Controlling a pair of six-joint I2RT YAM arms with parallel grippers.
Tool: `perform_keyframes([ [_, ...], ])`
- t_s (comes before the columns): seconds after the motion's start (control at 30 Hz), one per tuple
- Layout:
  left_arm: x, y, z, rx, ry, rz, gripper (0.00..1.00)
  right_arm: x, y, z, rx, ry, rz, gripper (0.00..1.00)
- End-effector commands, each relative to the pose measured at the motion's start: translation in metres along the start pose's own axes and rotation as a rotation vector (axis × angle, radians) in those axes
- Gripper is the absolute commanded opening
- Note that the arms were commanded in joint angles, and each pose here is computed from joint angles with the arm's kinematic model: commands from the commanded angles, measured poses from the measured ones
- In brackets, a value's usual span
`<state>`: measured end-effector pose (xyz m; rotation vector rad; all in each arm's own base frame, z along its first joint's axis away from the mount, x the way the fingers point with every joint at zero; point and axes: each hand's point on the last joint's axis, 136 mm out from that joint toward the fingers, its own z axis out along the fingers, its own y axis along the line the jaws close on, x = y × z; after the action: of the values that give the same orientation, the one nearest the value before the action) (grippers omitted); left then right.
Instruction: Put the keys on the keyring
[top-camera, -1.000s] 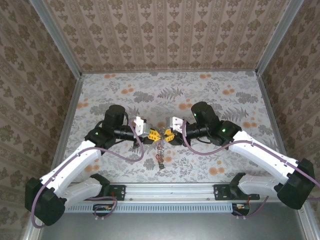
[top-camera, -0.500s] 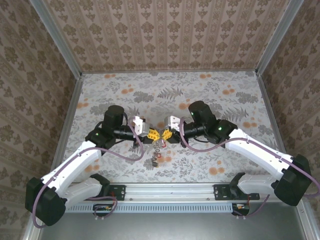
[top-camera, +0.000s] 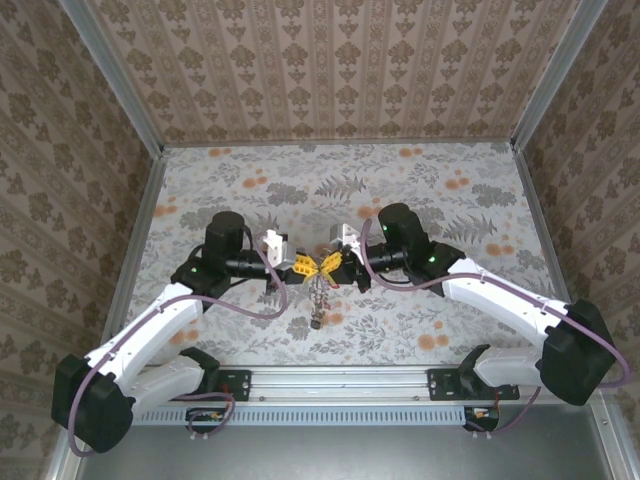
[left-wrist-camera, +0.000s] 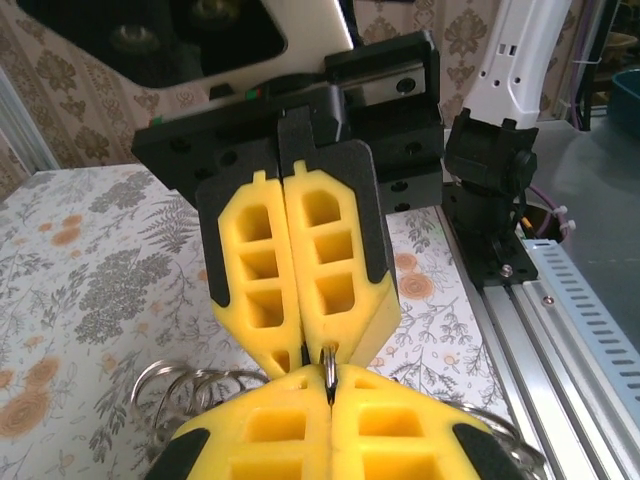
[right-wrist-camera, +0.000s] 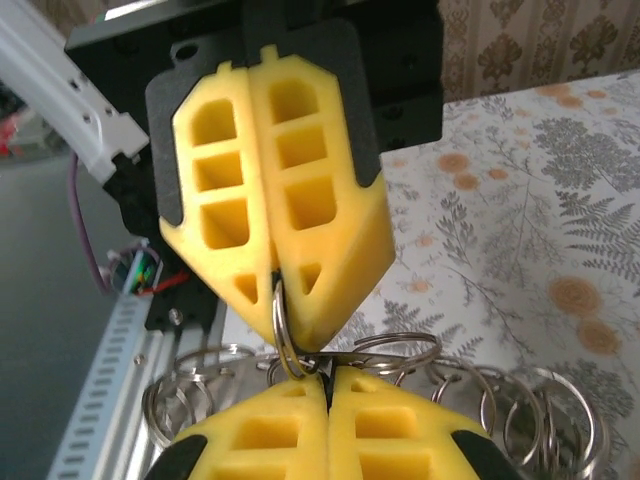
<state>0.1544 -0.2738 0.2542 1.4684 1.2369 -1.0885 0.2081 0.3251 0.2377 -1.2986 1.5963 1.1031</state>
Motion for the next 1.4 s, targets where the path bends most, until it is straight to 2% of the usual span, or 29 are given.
perform_keyframes([
  [0.0,-0.030,-0.015,0.000,0.071,-0.101,0.111,0.00,-0.043,0.007,0.003,-0.052,-0.162,-0.050,0.06],
  [0.2,-0.033,-0.016,-0.003,0.060,-0.106,0.118,0.00,-0.038,0.004,-0.001,-0.052,-0.156,-0.025,0.14],
  [0.37,-0.034,-0.016,-0.007,0.042,-0.112,0.111,0.00,-0.038,0.003,-0.014,-0.032,-0.175,-0.019,0.15],
  [0.53,-0.037,-0.017,-0.009,0.047,-0.125,0.113,0.00,-0.036,0.012,-0.027,-0.036,-0.175,-0.056,0.21],
  [0.77,-0.037,-0.017,-0.009,0.054,-0.139,0.100,0.00,-0.029,0.026,-0.038,-0.040,-0.115,-0.137,0.21],
  [0.97,-0.038,-0.016,-0.007,0.070,-0.146,0.090,0.00,-0.020,0.028,-0.031,-0.025,-0.029,-0.189,0.24],
  [1.37,-0.033,-0.018,-0.003,0.101,-0.136,0.067,0.00,-0.032,0.019,-0.020,0.015,-0.046,-0.293,0.23],
])
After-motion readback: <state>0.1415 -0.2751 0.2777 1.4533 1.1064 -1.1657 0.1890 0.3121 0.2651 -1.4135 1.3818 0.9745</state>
